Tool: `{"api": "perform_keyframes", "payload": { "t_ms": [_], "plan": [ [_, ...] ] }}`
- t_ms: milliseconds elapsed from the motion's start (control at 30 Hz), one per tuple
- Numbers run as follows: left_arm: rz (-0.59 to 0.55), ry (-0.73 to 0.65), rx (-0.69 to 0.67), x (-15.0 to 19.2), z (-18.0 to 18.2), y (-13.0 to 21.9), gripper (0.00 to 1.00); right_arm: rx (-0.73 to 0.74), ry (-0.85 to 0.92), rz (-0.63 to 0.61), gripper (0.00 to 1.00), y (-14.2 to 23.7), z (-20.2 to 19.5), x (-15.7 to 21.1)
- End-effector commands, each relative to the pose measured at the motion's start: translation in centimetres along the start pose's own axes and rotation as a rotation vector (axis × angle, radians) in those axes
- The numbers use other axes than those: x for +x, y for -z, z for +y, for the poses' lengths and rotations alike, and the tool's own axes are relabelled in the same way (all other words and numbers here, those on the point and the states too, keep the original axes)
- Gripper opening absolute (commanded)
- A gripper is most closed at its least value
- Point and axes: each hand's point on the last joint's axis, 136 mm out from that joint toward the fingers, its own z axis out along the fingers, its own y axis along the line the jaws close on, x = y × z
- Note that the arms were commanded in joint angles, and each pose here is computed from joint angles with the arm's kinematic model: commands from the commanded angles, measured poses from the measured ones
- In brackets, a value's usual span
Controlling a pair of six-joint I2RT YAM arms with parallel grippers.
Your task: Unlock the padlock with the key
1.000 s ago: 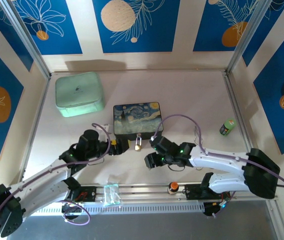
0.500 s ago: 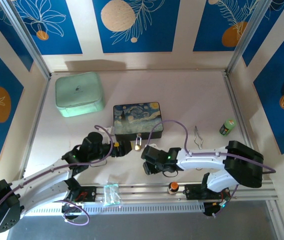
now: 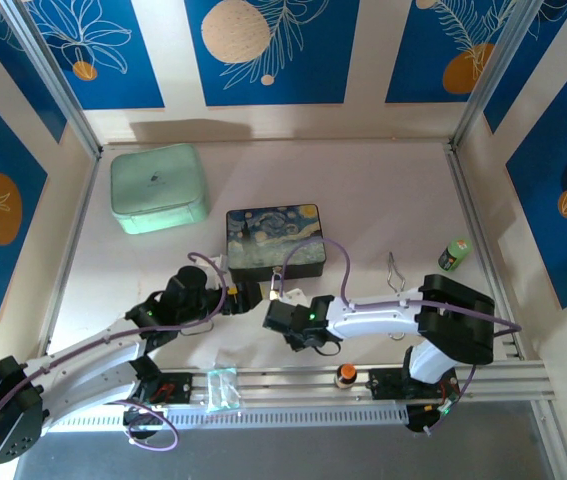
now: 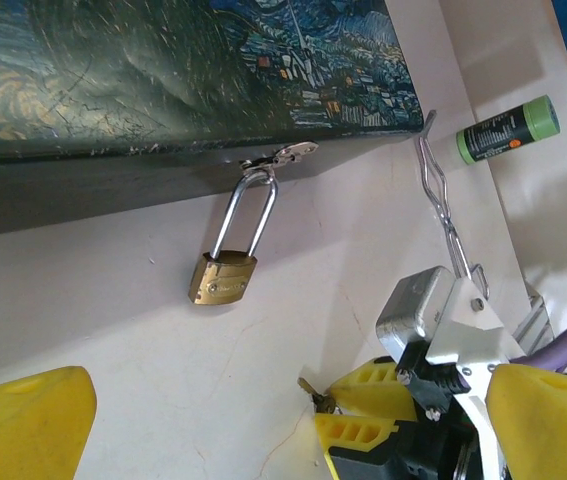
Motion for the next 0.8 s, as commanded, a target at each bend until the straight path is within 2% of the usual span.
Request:
{"api": "perform_keyframes", "payload": {
  "t_ms": [0, 100, 167, 400, 667, 767],
  "plan": [
    [0.003, 0.005, -0.024, 0.6, 0.8, -0.1, 0.99, -0.092, -0.011, 0.043, 0.17, -1.9, 2.1, 1.2],
    [0.005, 0.006, -0.034, 0.7, 1.1, -0.2, 0.99, -0.136, -0.007, 0.03, 0.04, -2.0, 2.4, 1.1],
    [0.005, 0.009, -0.036, 0.7, 1.1, -0.3, 0.99, -0.158, -0.017, 0.025, 0.0, -1.9, 2.3, 1.1],
    [0.002, 0.013, -0.011, 0.6, 0.7, -0.8, 0.99, -0.285, -0.069, -0.039, 0.0, -0.8, 1.6, 0.6],
    [-0.005, 0.022, 0.07, 0.9, -0.8, -1.5, 0.89, -0.509, -0.173, -0.161, 0.0, 1.8, 0.4, -1.1],
    [-0.044, 0.028, 0.106, 0.4, -2.0, -1.3, 0.87, -0.577, -0.239, -0.193, 0.0, 2.7, -0.7, -1.7]
  ]
}}
